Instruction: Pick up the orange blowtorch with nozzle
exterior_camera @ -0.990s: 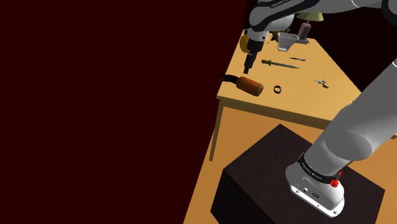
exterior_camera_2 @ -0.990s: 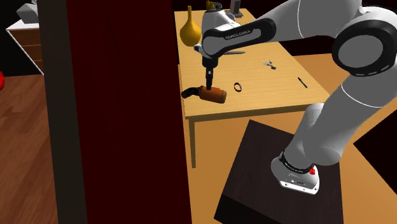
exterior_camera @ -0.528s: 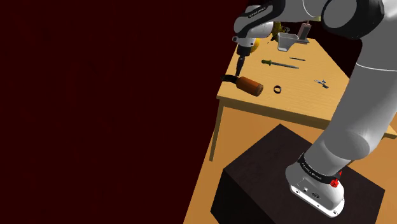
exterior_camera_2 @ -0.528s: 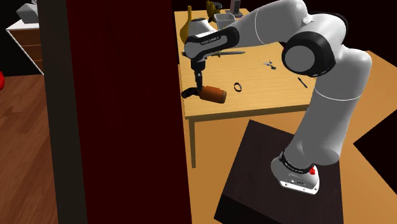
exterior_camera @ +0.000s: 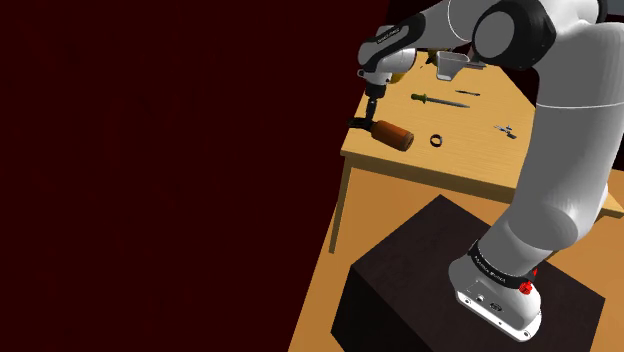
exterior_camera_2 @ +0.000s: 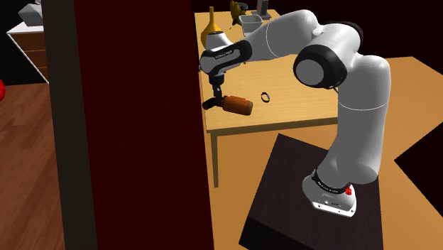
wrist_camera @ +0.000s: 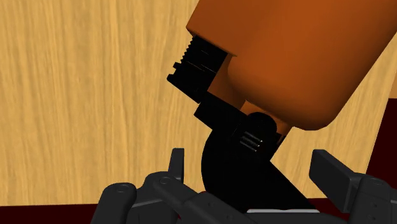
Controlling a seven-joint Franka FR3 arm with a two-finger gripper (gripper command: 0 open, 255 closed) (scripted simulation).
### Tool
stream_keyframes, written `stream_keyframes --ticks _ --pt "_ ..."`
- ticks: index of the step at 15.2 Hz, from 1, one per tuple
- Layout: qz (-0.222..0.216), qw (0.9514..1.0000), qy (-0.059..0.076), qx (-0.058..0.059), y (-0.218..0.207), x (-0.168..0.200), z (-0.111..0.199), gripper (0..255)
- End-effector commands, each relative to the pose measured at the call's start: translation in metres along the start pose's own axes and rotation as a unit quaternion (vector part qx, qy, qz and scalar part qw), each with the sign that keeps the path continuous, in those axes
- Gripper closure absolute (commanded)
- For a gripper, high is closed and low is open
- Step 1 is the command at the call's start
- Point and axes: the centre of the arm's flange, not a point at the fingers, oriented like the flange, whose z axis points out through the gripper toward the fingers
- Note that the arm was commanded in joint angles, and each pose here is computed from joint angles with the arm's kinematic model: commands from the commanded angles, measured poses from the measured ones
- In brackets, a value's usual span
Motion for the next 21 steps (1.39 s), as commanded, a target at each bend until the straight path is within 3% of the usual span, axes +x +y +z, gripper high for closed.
stream_keyframes --ticks 1,3,4,13,21 --pt "0.000 1.0000 0.000 0.000 0.001 -0.001 0.011 0" --pt "0.000 1.0000 0.000 0.000 0.001 -0.001 0.014 0" --pt "0.000 1.0000 0.000 0.000 0.001 -0.001 0.013 255" --pt "0.000 1.0000 0.000 0.000 0.001 -0.001 0.014 255" --pt "0.000 1.0000 0.000 0.000 -0.003 0.000 -0.028 255"
